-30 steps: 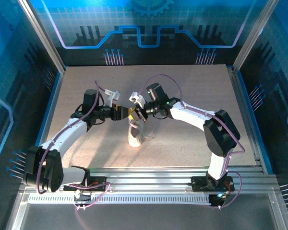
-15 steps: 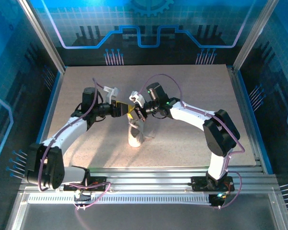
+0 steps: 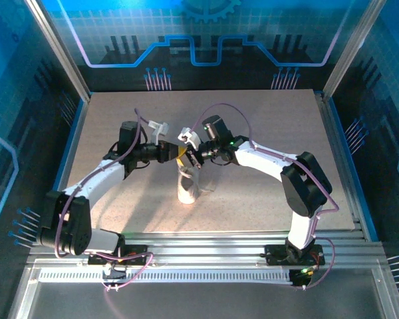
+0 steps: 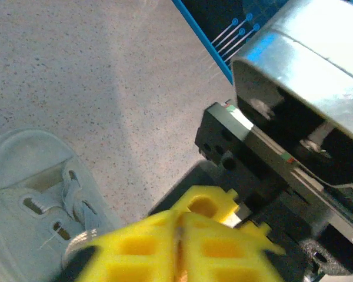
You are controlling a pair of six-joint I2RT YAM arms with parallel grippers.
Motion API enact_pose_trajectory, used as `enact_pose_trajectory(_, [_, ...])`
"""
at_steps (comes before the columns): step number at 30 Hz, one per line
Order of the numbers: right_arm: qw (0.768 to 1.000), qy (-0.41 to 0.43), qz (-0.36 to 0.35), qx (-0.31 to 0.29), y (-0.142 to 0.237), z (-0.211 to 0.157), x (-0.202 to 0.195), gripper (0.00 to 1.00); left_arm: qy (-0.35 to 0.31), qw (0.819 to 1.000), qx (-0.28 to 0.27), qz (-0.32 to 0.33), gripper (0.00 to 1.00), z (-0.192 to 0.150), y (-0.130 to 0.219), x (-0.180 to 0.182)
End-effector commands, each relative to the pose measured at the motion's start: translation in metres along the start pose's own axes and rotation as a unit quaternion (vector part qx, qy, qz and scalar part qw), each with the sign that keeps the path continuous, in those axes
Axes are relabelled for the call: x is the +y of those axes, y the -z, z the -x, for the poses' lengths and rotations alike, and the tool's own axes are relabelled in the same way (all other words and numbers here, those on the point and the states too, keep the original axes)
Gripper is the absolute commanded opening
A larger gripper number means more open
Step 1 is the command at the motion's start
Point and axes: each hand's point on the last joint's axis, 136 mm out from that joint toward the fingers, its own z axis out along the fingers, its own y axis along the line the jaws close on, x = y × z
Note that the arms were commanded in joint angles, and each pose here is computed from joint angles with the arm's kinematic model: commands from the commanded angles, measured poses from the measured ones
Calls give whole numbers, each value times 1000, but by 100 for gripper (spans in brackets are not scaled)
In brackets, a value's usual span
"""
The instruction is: Tie the shoes
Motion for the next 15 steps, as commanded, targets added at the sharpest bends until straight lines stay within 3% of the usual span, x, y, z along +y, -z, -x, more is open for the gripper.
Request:
enact_pose_trajectory(1, [1000,13,9,-17,6,16,14,32,-18,1000,-3,4,0,7,1,-4])
enact_pose_trajectory(2, [1000,7,8,-21,11,17,14,40,-23,1000,-8,10,0,8,3,-4])
enact_pose_trajectory(5, [999,-22,10,-38,28,13,13,46,-28,999,-12,13,0,9,4,-5])
enact_pose_trajectory(10, [995,-84,3,-54,48,-2,0,47,-24,1000,-10,12,0,6,2,-2])
enact_pose_trajectory(15, [990,-138,-32,-15,41,-15,-22,41,-43,999,-8,9,0,5,4,-5])
